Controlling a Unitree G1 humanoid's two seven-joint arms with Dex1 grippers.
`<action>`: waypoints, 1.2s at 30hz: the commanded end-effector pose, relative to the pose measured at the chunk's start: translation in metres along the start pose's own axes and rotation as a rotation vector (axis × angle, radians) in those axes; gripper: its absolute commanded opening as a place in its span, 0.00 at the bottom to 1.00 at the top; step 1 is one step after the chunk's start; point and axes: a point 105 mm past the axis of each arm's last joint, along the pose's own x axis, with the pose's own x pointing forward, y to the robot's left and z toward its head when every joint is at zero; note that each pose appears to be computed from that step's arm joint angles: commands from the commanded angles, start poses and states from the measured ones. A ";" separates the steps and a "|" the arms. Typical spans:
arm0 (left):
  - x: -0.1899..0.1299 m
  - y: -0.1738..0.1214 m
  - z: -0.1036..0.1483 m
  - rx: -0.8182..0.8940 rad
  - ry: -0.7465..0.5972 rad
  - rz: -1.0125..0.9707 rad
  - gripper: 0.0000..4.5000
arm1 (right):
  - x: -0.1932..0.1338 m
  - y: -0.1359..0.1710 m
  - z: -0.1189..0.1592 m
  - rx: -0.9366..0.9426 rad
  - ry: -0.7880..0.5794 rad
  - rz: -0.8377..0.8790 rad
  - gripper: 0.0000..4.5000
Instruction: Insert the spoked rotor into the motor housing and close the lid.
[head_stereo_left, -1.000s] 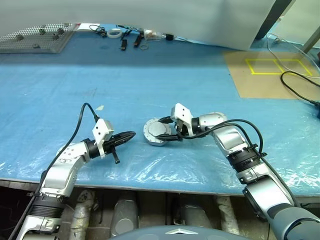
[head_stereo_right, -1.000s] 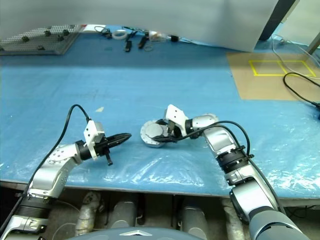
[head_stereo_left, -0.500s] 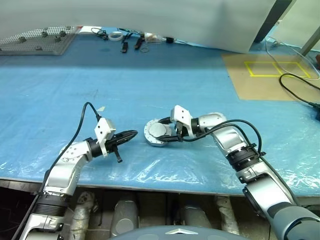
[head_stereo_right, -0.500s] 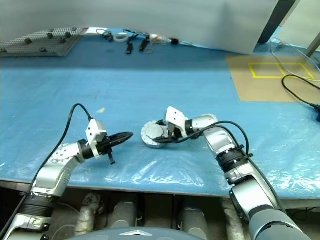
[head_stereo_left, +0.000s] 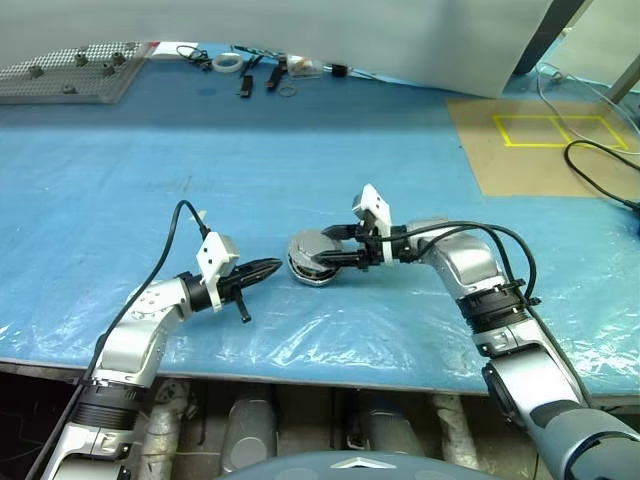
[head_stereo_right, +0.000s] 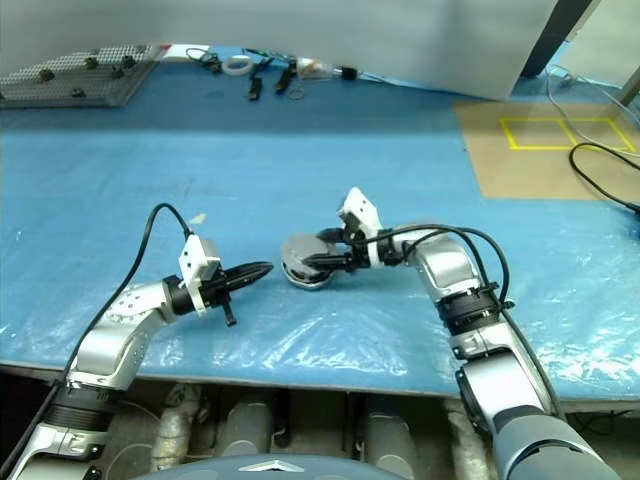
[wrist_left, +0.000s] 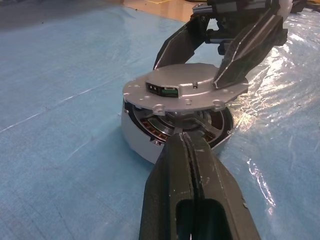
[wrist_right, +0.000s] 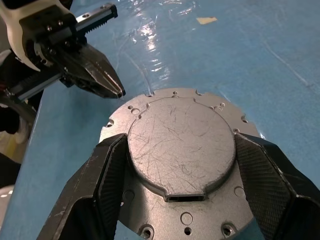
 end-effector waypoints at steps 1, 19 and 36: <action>-0.001 0.002 0.006 0.022 -0.021 -0.001 0.00 | 0.004 0.005 0.001 -0.055 0.002 0.009 0.66; 0.000 0.001 0.008 0.028 -0.026 0.004 0.00 | 0.010 0.003 -0.047 -0.120 0.153 -0.006 0.66; 0.019 0.005 0.007 0.039 -0.032 -0.025 0.00 | 0.006 -0.002 -0.069 -0.108 0.229 -0.002 0.66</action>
